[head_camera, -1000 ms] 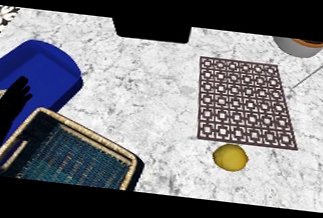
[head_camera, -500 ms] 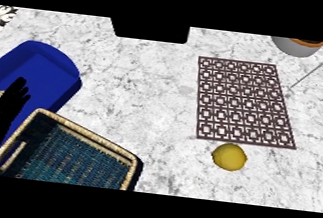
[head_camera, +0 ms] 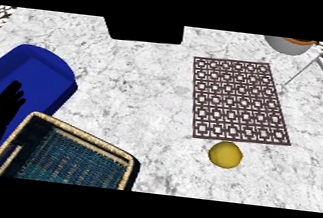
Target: Pick the croissant from the placemat and place it in the tiered shelf
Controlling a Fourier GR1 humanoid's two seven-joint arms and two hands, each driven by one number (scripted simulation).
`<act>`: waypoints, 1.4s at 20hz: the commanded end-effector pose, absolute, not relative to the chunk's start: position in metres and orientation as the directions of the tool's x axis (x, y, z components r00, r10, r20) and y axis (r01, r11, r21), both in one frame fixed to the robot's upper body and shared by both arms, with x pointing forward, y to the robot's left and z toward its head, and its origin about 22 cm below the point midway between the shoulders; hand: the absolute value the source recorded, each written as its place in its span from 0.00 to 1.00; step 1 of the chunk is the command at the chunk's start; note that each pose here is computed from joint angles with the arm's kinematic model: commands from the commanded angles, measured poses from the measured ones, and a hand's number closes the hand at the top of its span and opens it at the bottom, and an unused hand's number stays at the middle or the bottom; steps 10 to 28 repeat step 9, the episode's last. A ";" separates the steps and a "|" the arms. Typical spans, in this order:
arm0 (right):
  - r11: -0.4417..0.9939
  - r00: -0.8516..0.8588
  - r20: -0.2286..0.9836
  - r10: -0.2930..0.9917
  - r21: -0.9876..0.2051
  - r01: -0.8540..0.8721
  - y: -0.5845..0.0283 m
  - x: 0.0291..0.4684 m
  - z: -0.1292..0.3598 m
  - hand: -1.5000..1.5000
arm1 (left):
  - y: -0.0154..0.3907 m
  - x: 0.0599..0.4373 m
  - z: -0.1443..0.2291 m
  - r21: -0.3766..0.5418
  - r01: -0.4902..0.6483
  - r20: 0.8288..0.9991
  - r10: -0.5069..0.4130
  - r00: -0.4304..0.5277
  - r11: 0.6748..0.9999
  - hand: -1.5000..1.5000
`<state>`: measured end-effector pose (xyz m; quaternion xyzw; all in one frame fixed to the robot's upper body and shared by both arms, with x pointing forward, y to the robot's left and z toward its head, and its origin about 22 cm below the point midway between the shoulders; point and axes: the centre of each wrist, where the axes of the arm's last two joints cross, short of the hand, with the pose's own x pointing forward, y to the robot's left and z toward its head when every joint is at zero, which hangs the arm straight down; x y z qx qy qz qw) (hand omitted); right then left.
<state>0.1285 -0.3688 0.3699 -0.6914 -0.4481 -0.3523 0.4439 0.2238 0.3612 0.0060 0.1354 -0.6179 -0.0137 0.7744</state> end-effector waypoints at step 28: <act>-0.236 0.472 0.857 0.208 -0.424 0.874 -0.332 0.048 0.370 0.00 | 0.377 0.202 -0.004 0.231 -0.205 0.939 -0.162 0.304 0.951 0.50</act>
